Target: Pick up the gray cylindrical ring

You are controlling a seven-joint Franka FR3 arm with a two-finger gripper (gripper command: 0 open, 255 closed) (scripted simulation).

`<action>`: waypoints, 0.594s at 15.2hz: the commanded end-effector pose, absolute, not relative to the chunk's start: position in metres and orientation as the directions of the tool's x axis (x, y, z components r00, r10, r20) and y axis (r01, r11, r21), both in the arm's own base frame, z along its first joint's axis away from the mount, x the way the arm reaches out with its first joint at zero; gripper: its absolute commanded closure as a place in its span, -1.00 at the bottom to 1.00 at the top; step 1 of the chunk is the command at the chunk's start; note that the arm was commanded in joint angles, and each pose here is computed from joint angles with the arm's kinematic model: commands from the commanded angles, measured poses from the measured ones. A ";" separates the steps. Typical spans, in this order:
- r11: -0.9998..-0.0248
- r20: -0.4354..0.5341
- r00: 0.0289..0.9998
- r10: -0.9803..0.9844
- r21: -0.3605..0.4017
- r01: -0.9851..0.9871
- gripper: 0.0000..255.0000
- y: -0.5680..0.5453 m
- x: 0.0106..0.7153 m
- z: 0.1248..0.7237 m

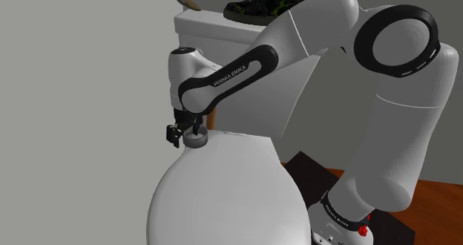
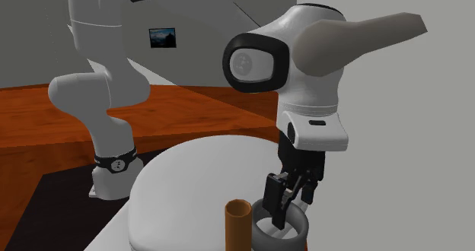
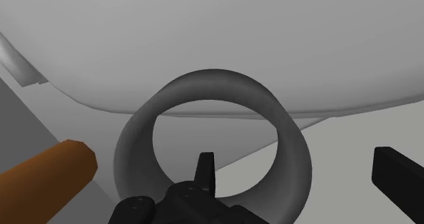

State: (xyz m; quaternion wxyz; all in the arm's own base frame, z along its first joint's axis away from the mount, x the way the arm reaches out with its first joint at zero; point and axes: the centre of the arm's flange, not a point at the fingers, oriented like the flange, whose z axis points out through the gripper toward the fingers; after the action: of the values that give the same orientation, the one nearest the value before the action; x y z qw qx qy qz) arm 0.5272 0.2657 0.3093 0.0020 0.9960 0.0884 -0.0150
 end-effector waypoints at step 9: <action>-0.984 -0.030 0.984 0.176 0.001 0.176 1.00 0.266 0.527 0.304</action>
State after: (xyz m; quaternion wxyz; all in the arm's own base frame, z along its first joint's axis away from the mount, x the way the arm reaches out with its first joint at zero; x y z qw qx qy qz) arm 0.5273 0.2659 0.3048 0.0020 0.9960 0.0883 -0.0146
